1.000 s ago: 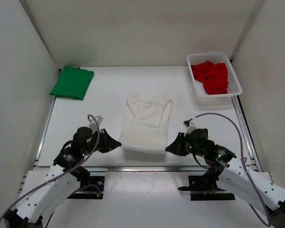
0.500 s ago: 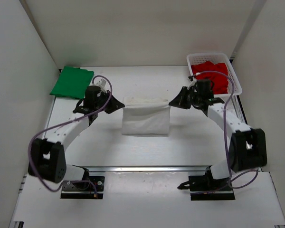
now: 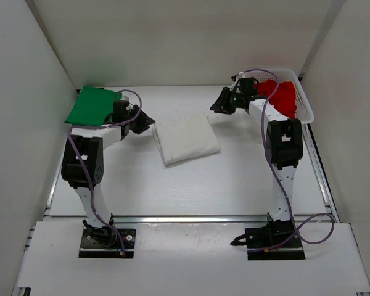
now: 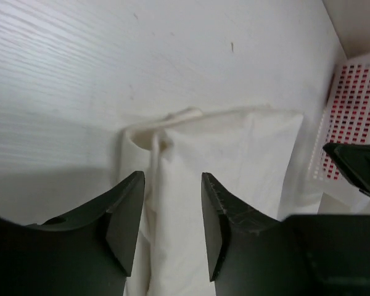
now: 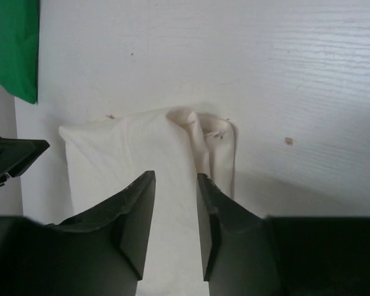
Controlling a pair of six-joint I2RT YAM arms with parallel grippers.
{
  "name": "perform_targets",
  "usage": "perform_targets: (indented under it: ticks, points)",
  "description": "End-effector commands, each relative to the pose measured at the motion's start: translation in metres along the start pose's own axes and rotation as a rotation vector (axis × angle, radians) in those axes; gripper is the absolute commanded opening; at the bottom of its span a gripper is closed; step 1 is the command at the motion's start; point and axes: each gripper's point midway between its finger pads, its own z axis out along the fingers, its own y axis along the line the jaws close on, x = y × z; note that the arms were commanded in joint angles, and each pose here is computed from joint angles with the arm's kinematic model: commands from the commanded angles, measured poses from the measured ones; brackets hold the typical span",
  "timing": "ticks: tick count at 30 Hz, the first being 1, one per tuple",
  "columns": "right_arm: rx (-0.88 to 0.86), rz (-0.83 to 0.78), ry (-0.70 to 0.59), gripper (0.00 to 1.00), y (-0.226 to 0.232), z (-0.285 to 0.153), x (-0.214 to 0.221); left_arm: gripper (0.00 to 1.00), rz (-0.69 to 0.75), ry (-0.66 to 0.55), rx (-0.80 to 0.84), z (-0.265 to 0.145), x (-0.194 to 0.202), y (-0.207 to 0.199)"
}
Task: Fold and stack the t-shirts
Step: Fold the long partially folded tshirt into a neat square, then smooth out wrinkles on the folded tshirt
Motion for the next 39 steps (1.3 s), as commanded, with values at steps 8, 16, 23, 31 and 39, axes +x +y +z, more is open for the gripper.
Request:
perform_targets:
  ticks: [8, 16, 23, 31, 39]
  points:
    - [-0.001, -0.044, -0.056, 0.06, 0.021, -0.031, 0.029, 0.4, 0.065, -0.109, 0.175, -0.032, -0.02, -0.067]
    - [-0.063, 0.003, -0.013, 0.0, 0.019, -0.031, 0.094, 0.35, 0.077, 0.084, 0.202, -0.026, 0.115, -0.043]
    - [-0.003, 0.069, 0.029, 0.0, -0.014, -0.034, 0.137, 0.33, 0.044, 0.162, 0.138, -0.05, 0.164, 0.016]
    - [-0.019, 0.039, -0.018, 0.0, 0.004, -0.051, 0.121, 0.52, 0.07, 0.066, 0.212, -0.086, 0.139, -0.003]
    - [-0.134, -0.043, 0.035, 0.02, 0.043, -0.014, 0.076, 0.99, 0.112, -0.062, 0.122, -0.053, 0.065, -0.018]
